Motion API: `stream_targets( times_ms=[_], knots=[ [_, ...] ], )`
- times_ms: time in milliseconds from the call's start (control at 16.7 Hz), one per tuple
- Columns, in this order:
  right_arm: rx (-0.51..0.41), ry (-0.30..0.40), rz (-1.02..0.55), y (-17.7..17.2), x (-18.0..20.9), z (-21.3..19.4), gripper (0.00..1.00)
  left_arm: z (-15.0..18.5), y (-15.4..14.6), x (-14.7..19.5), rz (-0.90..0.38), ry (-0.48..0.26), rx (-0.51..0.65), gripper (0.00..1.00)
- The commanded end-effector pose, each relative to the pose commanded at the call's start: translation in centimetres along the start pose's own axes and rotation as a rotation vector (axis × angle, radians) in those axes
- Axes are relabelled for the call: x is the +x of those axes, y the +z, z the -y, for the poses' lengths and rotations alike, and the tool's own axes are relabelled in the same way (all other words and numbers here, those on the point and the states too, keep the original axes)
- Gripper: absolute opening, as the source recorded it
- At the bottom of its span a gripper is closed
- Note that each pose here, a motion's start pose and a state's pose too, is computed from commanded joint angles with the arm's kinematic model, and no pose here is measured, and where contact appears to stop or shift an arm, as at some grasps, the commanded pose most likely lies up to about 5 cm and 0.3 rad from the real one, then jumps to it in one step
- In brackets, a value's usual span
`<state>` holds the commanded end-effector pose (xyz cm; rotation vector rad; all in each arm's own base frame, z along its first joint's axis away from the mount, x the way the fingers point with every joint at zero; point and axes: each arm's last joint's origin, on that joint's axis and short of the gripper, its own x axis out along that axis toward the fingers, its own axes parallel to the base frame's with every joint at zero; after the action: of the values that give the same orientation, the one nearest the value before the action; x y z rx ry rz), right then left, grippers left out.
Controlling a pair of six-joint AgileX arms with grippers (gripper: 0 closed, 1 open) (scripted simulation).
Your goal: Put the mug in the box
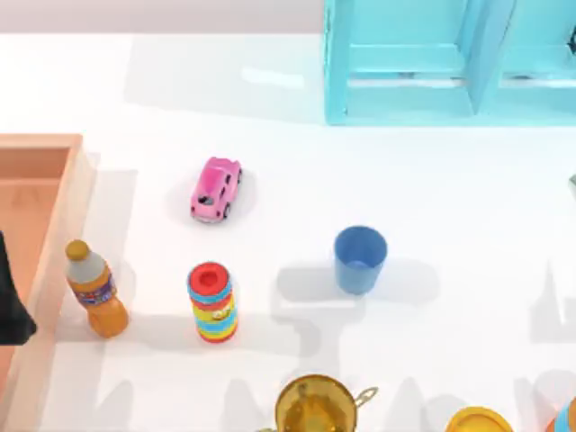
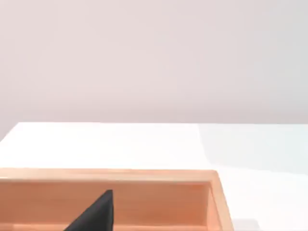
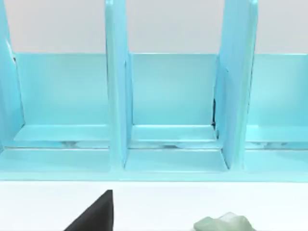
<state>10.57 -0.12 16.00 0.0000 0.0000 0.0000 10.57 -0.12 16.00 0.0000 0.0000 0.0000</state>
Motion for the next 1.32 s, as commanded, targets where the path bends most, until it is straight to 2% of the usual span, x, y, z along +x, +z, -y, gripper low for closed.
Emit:
stream_targets(
  times_ms=[300,480,660,1020,1200,1320],
  knots=[
    [0.000,0.000,0.000,0.0,0.0,0.0,1.00,0.2,1.2,0.0,-0.034,-0.017,-0.019,1.00],
    [0.000,0.000,0.000,0.0,0.0,0.0,1.00,0.7,4.2,0.4,-0.123,-0.060,-0.064,1.00],
    [0.000,0.000,0.000,0.0,0.0,0.0,1.00,1.7,8.4,1.8,-0.257,-0.114,-0.122,1.00],
    [0.000,0.000,0.000,0.0,0.0,0.0,1.00,6.5,17.1,8.5,-0.622,-0.207,-0.217,1.00],
    [0.000,0.000,0.000,0.0,0.0,0.0,1.00,11.1,19.4,13.2,-0.824,-0.221,-0.229,1.00],
    [0.000,0.000,0.000,0.0,0.0,0.0,1.00,15.0,19.7,16.1,-0.954,-0.215,-0.220,1.00]
  ],
)
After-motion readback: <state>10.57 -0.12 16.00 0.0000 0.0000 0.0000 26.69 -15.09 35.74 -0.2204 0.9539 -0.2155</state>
